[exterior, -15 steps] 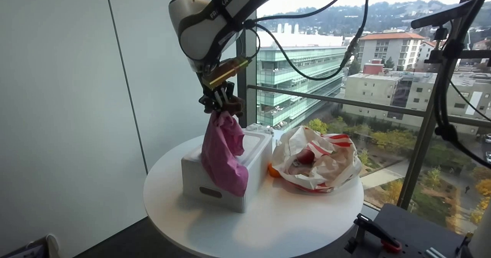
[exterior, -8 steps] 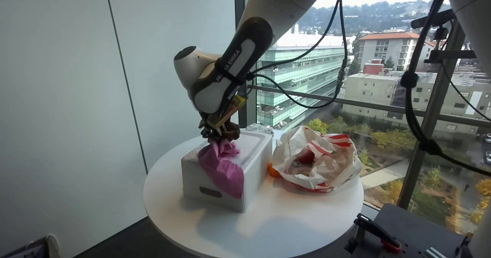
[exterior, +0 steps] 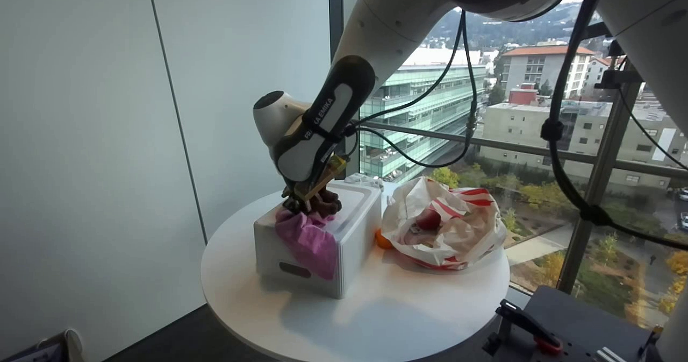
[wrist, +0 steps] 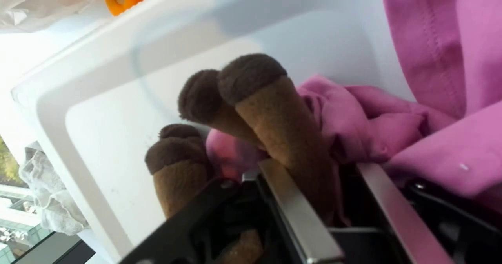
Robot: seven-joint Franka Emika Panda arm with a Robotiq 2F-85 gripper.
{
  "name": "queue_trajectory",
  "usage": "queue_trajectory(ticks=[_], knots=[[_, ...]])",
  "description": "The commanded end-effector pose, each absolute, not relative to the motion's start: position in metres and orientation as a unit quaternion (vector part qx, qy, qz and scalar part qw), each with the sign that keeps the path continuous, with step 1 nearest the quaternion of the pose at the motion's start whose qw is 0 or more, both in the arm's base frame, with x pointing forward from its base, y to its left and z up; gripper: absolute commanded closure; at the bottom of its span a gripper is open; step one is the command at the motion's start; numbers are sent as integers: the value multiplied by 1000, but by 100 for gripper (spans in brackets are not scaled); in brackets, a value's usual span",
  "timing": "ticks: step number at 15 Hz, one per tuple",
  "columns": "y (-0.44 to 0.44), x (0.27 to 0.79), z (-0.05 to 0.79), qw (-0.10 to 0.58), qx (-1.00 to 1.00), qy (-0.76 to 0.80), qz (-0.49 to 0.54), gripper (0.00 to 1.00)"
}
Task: Empty the objects from the plastic and put it on the basket
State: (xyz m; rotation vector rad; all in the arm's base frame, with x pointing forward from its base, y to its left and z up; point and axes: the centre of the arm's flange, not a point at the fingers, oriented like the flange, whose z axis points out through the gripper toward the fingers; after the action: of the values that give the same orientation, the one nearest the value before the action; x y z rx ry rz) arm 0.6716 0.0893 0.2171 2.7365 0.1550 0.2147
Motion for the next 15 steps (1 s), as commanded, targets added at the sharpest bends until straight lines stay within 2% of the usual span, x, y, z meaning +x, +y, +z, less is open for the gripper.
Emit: queue_trajectory(ticks=[1,5,10,15], knots=[[87,663,261,171,982,21,74,31],[66,654,321,144,983,-31,113,2],[-15,635,366,134,972,-151,121,0],[-127,588,332,136,953,-268,28,0]])
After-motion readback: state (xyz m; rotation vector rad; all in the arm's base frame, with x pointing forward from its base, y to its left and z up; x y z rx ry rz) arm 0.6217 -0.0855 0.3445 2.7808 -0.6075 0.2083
